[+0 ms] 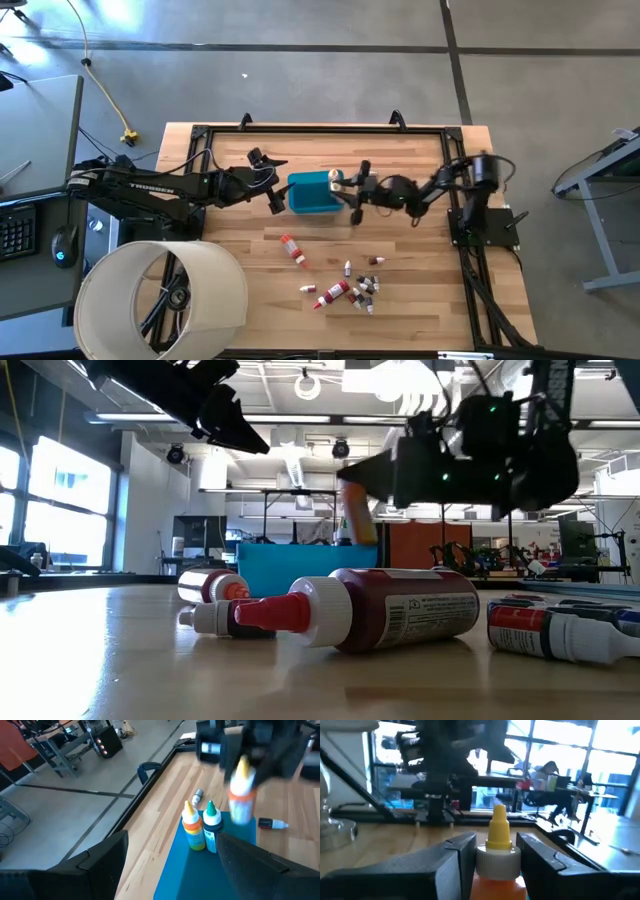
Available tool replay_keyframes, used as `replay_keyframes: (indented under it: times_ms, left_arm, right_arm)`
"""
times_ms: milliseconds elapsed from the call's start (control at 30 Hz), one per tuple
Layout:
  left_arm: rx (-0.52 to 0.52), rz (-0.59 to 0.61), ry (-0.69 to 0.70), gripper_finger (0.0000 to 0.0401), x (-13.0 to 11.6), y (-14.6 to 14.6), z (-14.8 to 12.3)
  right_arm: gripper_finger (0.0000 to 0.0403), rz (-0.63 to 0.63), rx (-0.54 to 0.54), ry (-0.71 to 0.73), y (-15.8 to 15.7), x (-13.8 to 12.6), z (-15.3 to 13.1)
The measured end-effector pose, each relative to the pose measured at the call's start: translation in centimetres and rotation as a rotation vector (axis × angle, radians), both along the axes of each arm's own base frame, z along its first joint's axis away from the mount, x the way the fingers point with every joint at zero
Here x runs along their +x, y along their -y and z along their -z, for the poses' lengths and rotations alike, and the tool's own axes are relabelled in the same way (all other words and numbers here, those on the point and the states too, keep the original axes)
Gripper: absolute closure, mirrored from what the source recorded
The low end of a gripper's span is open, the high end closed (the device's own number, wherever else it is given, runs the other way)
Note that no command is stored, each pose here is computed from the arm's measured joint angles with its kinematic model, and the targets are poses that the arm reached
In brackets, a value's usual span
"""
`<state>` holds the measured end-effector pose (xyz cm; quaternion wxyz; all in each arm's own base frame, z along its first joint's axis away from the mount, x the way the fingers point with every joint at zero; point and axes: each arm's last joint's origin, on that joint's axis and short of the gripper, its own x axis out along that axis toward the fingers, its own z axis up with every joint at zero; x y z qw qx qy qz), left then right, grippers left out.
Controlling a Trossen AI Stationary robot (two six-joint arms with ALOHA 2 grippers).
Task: Pick & Place food coloring
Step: Put the big yellow food coloring bottle into the bin
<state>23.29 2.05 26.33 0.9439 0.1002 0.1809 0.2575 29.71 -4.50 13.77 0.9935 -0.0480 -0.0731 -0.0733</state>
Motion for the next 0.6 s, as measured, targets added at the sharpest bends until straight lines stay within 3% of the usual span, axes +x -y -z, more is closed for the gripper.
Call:
replay_keyframes:
  times_ms: [133,300,600]
  left_arm:
    - [-0.014,-0.004,0.011,0.0101,0.0,0.0,0.0]
    - [-0.041,0.009,0.009,0.0101,0.0,0.1,0.1]
    - [-0.042,0.008,0.001,0.0101,0.0,0.1,0.2]
  right_arm:
    - [0.0280,0.011,-0.067,0.006,0.0,2.2,0.6]
    - [0.0280,0.039,-0.067,-0.003,0.4,3.2,1.1]
    - [0.0279,0.104,0.002,-0.081,0.2,1.3,2.8]
